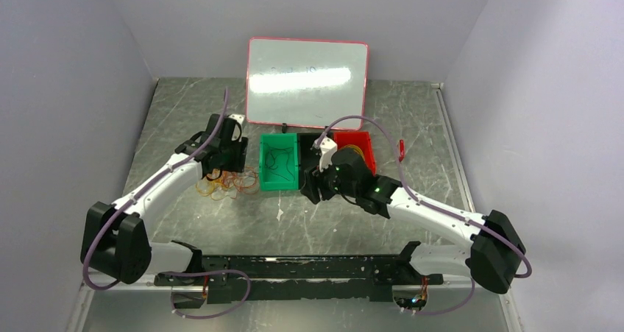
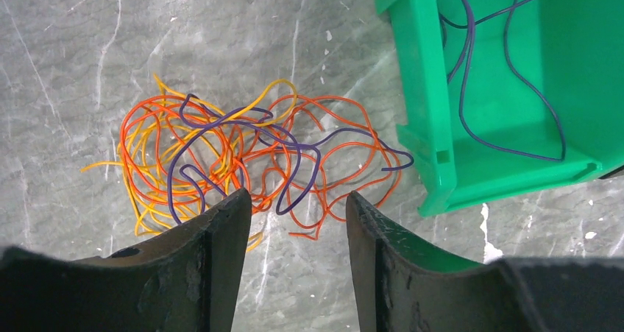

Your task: Untangle the cables

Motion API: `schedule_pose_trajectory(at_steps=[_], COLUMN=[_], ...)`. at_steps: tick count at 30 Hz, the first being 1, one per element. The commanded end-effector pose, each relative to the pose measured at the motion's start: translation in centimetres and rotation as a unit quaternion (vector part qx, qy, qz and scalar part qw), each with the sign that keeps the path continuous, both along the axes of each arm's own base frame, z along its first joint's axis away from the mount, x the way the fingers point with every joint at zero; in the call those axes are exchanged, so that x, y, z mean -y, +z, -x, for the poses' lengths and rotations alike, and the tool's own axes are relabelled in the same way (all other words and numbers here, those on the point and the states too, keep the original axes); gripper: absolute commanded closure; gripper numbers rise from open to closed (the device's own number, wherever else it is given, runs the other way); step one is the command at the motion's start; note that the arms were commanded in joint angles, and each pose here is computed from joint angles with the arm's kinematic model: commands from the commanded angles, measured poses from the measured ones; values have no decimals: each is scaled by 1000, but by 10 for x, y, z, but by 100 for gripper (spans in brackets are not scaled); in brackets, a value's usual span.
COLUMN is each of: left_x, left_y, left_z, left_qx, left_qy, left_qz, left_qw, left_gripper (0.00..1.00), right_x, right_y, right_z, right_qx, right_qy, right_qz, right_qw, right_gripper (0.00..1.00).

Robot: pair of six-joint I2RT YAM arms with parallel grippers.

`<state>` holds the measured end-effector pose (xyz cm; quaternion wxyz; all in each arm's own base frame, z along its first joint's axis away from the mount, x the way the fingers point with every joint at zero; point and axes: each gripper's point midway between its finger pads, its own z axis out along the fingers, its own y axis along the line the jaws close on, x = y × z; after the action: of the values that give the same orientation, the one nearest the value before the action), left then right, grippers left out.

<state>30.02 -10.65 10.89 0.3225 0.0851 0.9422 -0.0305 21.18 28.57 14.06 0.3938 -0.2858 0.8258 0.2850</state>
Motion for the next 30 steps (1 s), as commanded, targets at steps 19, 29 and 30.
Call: schedule_pose_trajectory(at_steps=[19, 29, 30], left_x=[-6, -6, -5], left_y=[-20, 10, 17], left_z=[-11, -15, -14], left_qx=[-17, 18, 26], left_qy=[-2, 8, 6], left_qz=[-42, -29, -22], left_qw=[999, 999, 999], left_gripper=[72, 93, 93], right_x=[-12, -14, -16], right_y=[3, 14, 19], right_z=[-3, -9, -10], right_qx=[0, 23, 31], right_qy=[12, -8, -9], right_qz=[-17, -57, -71], right_qw=[1000, 998, 997], right_gripper=[40, 40, 40])
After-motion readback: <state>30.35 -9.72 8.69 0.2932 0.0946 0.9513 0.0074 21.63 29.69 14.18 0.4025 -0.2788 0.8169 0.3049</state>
